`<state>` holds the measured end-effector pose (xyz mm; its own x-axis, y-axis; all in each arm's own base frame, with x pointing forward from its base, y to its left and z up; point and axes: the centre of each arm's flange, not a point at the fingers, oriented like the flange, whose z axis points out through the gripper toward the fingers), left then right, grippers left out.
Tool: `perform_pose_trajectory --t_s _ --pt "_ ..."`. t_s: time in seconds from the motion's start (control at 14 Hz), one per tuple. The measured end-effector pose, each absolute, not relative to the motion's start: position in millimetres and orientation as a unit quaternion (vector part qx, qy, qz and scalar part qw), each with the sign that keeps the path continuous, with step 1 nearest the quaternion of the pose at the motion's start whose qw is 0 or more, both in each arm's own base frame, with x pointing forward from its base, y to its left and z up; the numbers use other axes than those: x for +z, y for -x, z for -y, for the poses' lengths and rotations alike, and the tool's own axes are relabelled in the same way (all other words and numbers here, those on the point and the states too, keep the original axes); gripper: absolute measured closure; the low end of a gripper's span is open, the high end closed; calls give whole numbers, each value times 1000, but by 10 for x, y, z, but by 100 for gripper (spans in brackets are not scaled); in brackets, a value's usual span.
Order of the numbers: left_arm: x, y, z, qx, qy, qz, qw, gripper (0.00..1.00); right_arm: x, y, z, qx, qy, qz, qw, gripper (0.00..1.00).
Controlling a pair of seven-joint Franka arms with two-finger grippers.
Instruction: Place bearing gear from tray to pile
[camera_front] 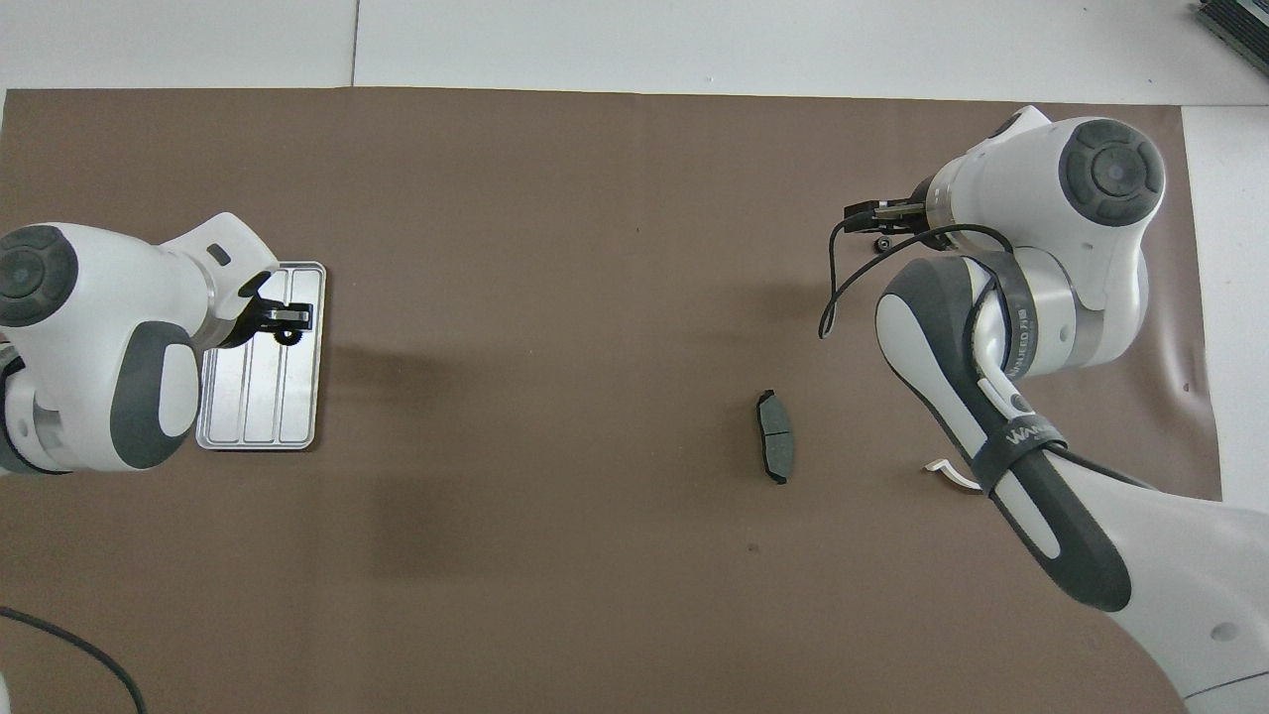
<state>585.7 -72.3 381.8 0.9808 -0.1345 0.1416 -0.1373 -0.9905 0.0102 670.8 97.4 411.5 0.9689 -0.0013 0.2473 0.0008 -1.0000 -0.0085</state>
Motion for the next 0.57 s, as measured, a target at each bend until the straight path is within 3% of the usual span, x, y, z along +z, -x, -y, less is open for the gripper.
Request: perform_pose_trajectory --t_s 0.29,0.57 --pt "3922 -5854 1687 101 -984 144 19 66 4477 -6559 -1332 -89 996 -27 10 0" --pt "3741 -5892 2418 140 -971 193 31 66 4645 -6388 -1849 -68 997 -44 14 0"
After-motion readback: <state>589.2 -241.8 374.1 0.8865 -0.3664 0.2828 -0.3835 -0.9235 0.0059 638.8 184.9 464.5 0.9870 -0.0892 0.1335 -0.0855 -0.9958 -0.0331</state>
